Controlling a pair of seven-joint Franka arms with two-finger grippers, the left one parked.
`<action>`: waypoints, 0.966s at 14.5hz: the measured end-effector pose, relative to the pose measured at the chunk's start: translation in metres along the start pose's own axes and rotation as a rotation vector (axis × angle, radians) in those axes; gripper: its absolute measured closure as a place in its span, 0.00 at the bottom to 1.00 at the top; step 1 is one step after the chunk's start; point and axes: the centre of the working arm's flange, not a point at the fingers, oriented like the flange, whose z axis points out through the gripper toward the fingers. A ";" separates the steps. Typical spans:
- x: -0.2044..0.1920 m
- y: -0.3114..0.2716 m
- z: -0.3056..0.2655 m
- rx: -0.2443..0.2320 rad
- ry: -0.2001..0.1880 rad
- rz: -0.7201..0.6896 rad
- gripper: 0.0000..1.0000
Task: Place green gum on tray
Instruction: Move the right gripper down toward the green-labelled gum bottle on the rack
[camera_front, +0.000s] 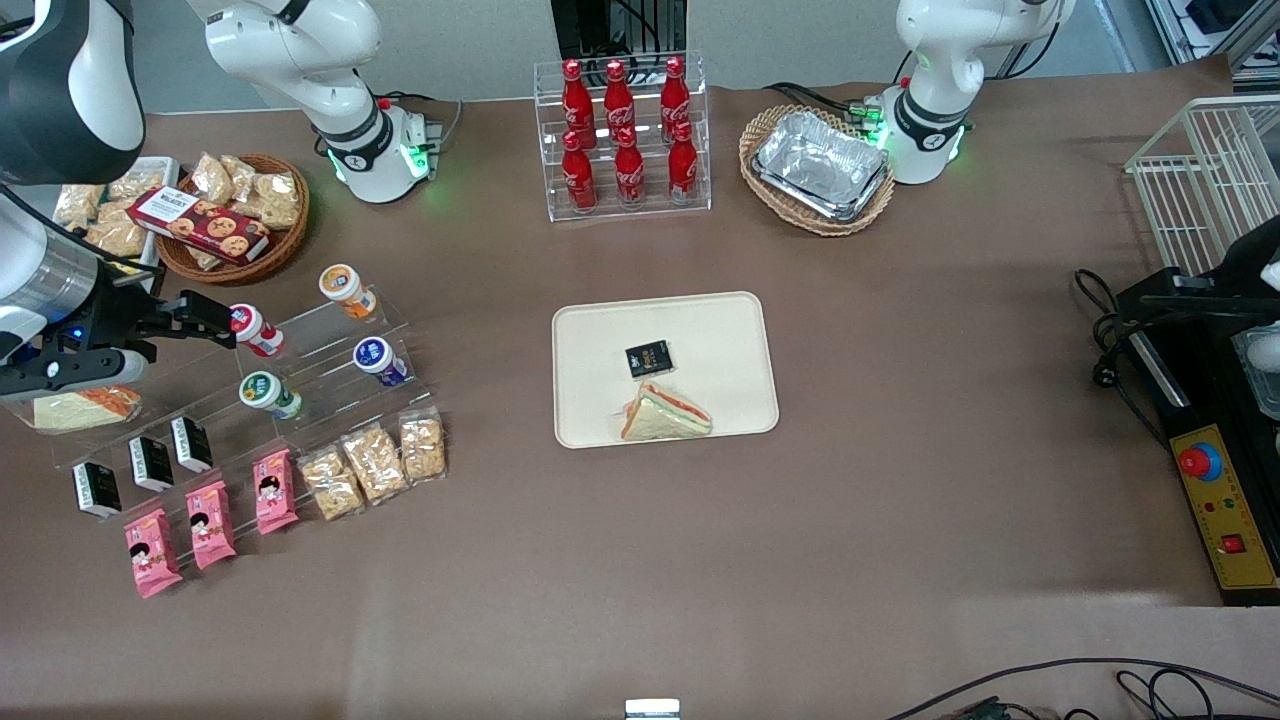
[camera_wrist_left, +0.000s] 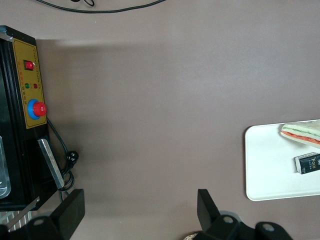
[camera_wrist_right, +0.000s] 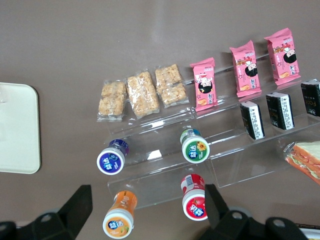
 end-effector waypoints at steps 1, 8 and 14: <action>0.000 0.000 0.000 0.000 0.000 -0.002 0.00; -0.003 -0.003 -0.003 0.001 -0.006 -0.006 0.00; -0.006 0.011 0.002 0.006 -0.025 -0.074 0.00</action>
